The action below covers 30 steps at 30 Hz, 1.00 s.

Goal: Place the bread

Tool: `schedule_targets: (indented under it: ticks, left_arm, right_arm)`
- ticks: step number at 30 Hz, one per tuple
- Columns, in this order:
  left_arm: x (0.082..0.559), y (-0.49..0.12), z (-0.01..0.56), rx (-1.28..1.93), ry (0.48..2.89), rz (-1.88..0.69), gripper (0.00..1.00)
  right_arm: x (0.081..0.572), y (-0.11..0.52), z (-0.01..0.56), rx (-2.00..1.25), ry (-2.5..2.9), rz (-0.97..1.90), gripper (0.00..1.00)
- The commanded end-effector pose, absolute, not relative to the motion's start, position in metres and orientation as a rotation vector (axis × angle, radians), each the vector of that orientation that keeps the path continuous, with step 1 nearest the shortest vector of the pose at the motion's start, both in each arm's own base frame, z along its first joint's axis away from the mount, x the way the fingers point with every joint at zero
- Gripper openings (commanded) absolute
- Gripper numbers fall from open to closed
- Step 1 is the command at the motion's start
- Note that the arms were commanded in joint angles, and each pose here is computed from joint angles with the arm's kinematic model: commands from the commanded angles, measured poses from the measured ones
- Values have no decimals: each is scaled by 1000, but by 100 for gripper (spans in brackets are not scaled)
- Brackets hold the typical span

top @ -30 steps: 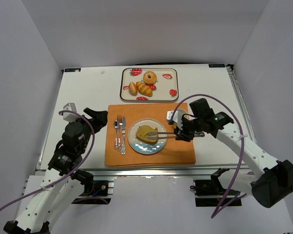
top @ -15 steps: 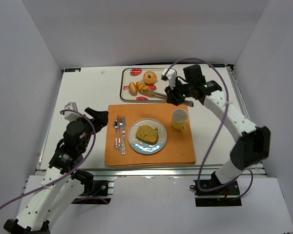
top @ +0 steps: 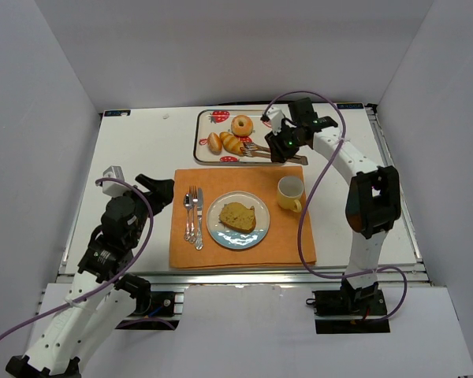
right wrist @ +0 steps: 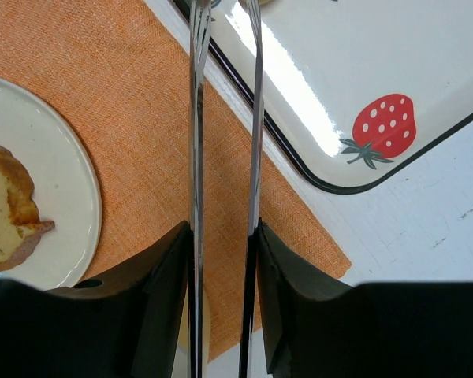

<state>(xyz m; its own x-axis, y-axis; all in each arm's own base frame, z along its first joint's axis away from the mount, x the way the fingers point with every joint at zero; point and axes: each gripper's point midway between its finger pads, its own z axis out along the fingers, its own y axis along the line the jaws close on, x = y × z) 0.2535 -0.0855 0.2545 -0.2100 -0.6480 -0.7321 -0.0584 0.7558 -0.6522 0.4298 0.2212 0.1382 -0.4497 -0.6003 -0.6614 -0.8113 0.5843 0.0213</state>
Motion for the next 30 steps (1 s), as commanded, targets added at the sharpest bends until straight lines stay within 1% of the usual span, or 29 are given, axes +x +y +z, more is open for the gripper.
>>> schedule_targets:
  ticks: [1,10,17,19,30]
  left_arm:
    - [254,-86,252,-566,1728,-587,82]
    - [255,-86,250,-572,1730,-587,82]
    - [255,-86,248,-577,1732,-587,82]
    - [255,-86,247,-577,1734,-586,82]
    - [258,-89,246,-573,1742,-588,82]
  right_arm:
    - [441,229,161,-1101,2135,463,43]
    - [450,228,144,-1083,2164,447,48]
    - [459,225,133,-1055,2184,425,50]
    - [461,225,131,-1050,2190,419,53]
    - [470,227,123,-1024,2201,419,55]
